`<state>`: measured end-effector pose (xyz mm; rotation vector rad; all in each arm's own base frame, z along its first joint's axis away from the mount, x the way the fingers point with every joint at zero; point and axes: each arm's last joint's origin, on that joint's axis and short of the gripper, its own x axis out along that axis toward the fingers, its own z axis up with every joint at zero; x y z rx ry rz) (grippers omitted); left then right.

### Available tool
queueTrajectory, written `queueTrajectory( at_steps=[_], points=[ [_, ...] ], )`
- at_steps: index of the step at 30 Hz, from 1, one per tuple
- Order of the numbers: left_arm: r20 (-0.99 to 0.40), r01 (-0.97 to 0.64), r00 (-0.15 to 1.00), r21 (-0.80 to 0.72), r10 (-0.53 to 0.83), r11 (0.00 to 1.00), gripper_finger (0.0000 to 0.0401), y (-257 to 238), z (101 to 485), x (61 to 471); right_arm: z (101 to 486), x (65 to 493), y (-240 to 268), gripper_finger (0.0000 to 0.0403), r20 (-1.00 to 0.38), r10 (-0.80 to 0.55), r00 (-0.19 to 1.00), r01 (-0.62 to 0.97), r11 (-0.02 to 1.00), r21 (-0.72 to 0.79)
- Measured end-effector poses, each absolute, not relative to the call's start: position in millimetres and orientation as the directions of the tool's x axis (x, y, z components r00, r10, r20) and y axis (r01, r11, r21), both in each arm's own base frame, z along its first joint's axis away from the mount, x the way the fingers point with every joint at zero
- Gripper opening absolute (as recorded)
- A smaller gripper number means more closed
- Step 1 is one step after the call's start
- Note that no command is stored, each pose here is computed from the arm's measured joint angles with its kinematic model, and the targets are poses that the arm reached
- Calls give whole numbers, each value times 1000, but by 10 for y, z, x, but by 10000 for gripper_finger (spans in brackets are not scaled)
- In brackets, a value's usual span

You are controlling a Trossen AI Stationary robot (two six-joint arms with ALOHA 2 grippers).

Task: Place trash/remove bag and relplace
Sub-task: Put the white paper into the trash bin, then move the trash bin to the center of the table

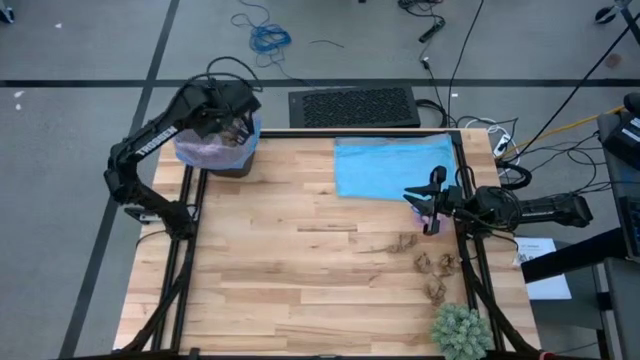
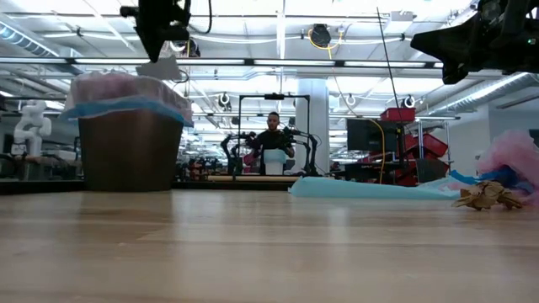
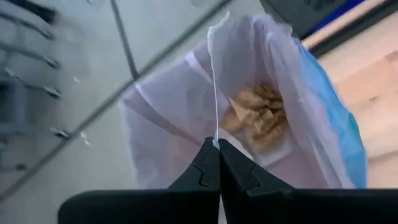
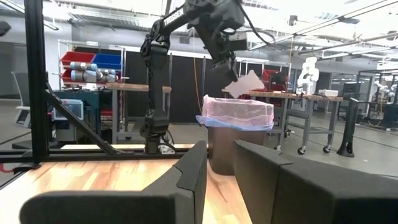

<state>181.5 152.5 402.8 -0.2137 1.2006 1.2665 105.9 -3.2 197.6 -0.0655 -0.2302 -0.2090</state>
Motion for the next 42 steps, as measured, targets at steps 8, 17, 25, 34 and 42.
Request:
queueTrajectory(
  at_steps=[8,17,25,34,42],
  points=[
    [-810,-797,-251,484,529,363,17,1670,3799,1719,1977,1059,-31,70,234,-198,952,213,976,-40],
    [-790,-762,-282,530,545,373,118,1680,3775,1712,1978,1059,-32,70,234,-198,952,213,976,-40],
    [-824,-776,-265,490,501,396,135,1766,3722,1715,1977,1059,-31,70,234,-198,952,213,976,-43],
    [-843,-729,-225,478,488,490,16,1929,3555,1902,2088,1058,-15,70,187,-143,972,150,988,-24],
    [-853,-677,-317,510,415,531,2,2074,3338,1980,2113,1107,-13,70,133,-143,981,146,989,-13]
  ],
)
